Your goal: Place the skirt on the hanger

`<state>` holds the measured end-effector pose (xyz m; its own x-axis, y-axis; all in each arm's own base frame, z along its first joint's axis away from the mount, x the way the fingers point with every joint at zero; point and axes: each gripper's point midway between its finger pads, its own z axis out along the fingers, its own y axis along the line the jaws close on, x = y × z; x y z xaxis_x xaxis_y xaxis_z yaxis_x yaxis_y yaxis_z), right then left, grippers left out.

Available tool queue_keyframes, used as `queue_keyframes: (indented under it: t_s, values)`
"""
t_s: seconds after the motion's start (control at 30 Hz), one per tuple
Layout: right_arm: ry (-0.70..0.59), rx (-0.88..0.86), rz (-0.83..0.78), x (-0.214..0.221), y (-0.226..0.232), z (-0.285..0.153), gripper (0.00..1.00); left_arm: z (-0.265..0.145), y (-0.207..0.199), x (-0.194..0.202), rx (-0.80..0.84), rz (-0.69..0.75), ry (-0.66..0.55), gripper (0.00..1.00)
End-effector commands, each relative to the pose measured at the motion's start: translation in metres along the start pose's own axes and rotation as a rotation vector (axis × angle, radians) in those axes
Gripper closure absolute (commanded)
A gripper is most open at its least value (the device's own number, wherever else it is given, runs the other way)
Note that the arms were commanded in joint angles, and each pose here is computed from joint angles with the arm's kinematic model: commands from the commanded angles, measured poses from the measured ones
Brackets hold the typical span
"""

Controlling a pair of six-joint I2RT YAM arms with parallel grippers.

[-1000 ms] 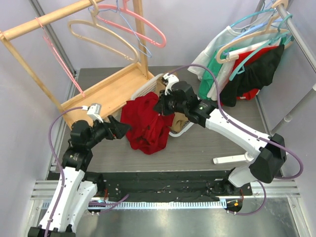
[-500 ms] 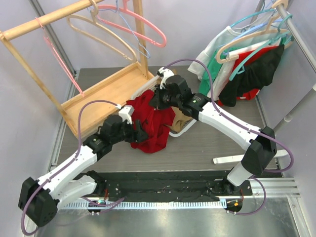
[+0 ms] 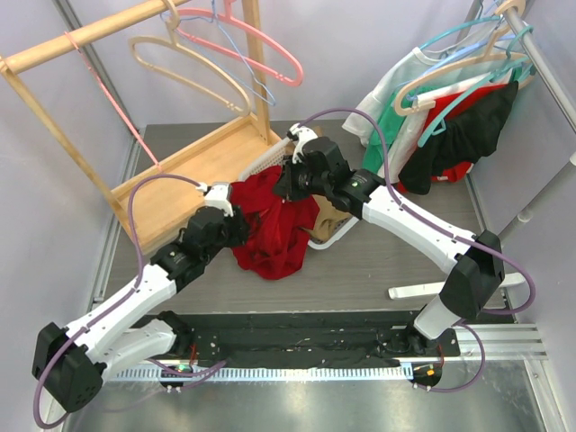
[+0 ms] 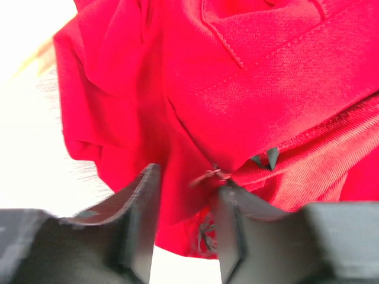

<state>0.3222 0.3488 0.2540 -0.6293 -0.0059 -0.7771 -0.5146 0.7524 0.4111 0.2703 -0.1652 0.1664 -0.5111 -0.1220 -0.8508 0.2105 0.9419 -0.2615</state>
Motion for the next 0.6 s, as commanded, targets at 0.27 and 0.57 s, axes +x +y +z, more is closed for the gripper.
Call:
queue_keyframes:
  t_s: [0.27,0.57]
  values:
    - [0.010,-0.026,-0.033,0.001,0.003,-0.011,0.53,0.009,-0.014,-0.051,0.010,0.042,-0.137,1.00]
    - [0.107,-0.012,-0.096,0.043,-0.014,-0.026,0.30,-0.013,-0.016,-0.083,-0.011,0.059,-0.169,1.00]
